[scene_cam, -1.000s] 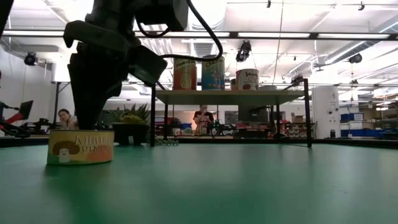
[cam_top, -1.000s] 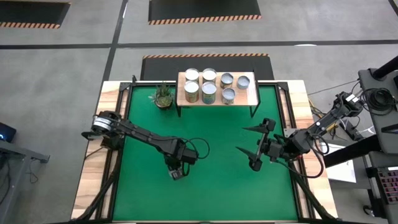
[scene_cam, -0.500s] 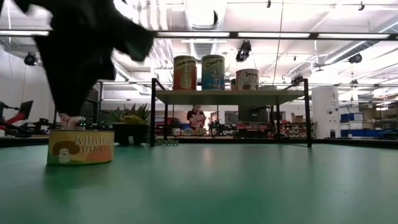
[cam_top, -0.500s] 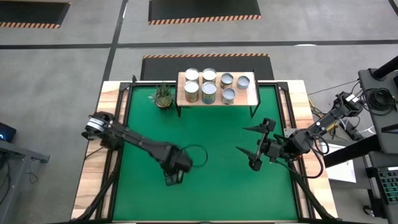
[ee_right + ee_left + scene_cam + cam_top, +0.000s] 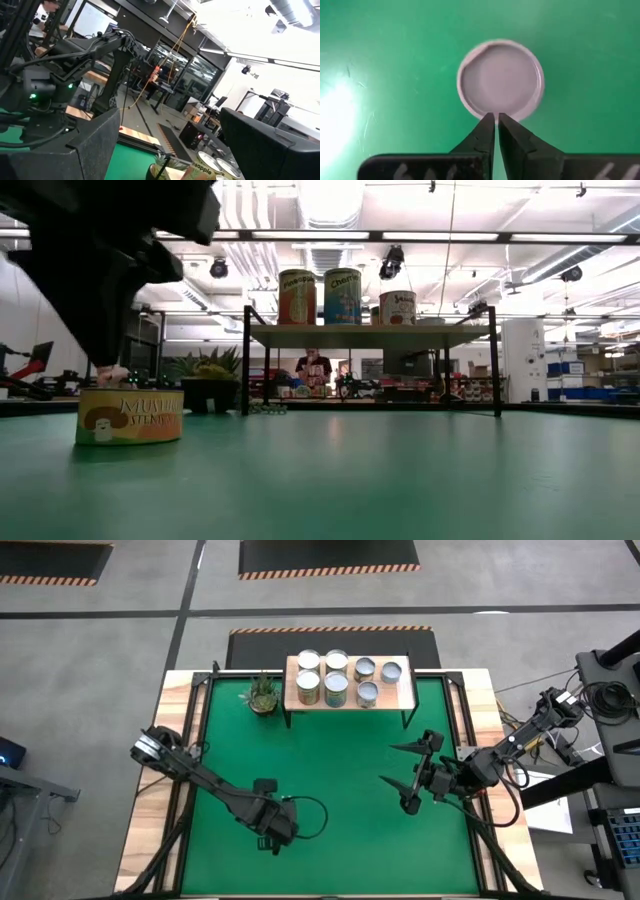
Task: Pick and place cans onto a shelf
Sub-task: Put the canned mushrooms on the shelf
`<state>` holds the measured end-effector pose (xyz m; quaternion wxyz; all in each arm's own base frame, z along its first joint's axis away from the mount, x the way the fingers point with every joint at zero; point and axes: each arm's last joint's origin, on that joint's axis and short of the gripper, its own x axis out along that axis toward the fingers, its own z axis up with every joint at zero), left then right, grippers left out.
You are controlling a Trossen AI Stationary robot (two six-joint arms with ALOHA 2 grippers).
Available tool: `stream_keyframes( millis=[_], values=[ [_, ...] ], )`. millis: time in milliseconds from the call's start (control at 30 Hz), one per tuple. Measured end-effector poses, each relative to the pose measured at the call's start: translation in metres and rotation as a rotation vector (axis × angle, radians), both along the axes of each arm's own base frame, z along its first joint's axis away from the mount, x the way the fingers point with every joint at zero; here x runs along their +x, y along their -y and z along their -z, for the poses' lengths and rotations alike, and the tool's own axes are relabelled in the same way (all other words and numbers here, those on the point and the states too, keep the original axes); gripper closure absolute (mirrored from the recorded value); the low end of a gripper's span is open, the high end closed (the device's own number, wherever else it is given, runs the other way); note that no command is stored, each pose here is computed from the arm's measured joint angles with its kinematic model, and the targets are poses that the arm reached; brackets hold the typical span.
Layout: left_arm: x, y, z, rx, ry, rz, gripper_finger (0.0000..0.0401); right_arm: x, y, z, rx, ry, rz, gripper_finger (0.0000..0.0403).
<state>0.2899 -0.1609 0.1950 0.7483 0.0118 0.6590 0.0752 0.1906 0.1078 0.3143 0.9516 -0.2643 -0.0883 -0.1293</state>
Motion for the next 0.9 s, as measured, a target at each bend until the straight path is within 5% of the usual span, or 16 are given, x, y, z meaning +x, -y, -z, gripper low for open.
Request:
stream_keyframes(
  millis=[333,567,733,900],
  values=[
    [-0.015,0.004,0.019,0.007,-0.074,0.0,0.0401,0.0,0.0,0.0,-0.02,-0.004,0.005,0.0074],
    [-0.011,0.005,0.03,-0.023,0.011,-0.001,0.0401,0.0,0.0,0.0,-0.022,-0.004,0.005,0.0074],
    [0.012,-0.006,0.026,0.087,0.234,-0.009,0.0401,0.0,0.0,0.0,-0.025,-0.004,0.006,0.0074],
    [0.024,-0.019,0.019,0.229,0.287,0.05,0.0401,0.0,0.0,0.001,-0.012,-0.014,0.001,0.0074]
  ],
)
